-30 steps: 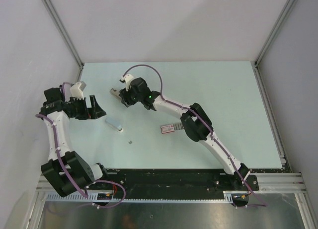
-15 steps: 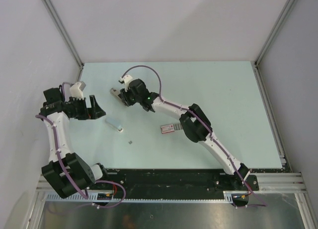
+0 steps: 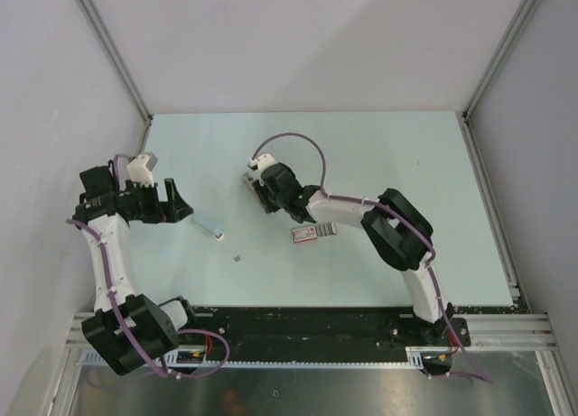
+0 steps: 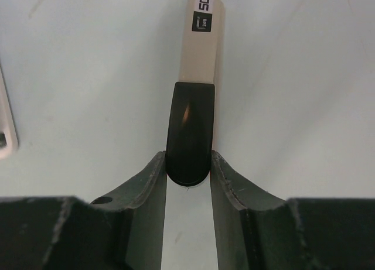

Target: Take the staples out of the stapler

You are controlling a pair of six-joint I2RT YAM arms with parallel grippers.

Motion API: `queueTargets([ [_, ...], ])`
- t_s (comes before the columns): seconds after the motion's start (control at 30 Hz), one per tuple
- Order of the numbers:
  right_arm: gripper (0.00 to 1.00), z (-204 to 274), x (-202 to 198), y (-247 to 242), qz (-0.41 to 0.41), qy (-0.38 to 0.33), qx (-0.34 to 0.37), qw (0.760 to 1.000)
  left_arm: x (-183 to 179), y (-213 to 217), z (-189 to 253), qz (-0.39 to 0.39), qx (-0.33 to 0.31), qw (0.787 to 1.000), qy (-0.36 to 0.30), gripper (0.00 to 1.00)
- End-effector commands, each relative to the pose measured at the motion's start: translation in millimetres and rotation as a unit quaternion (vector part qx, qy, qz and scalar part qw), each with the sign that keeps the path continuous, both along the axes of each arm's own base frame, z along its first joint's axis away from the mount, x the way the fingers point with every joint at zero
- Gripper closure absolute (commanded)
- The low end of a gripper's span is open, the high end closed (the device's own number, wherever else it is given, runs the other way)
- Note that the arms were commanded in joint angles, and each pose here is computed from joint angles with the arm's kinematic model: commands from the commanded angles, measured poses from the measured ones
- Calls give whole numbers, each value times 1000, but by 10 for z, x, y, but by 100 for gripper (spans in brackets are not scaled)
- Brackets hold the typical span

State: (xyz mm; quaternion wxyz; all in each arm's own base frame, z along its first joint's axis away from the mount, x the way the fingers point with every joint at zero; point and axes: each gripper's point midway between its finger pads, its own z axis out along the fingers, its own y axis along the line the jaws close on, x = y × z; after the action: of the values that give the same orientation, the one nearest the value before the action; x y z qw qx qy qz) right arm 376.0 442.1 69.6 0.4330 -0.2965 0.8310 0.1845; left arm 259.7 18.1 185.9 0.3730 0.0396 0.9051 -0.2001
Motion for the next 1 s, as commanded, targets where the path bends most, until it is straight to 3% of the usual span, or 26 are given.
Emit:
queueTargets([
  [0.0,100,185,-233,-184,-32,-5,-12,999,-47,-34,100,-10,20,999,-33,0],
  [0.17,97,244,-356,-181,-34,-5,-18,999,-102,-52,139,-8,31,998,-45,1],
  [0.33,65,316,-322,-192,-40,-5,-20,999,-158,-93,203,-13,39,997,-64,0],
  [0.5,51,267,-215,-176,-45,4,-35,998,-193,-152,230,-21,35,996,-74,1],
  [0.97,53,154,-100,-88,-42,22,-32,998,-197,-190,195,-29,36,997,-69,1],
])
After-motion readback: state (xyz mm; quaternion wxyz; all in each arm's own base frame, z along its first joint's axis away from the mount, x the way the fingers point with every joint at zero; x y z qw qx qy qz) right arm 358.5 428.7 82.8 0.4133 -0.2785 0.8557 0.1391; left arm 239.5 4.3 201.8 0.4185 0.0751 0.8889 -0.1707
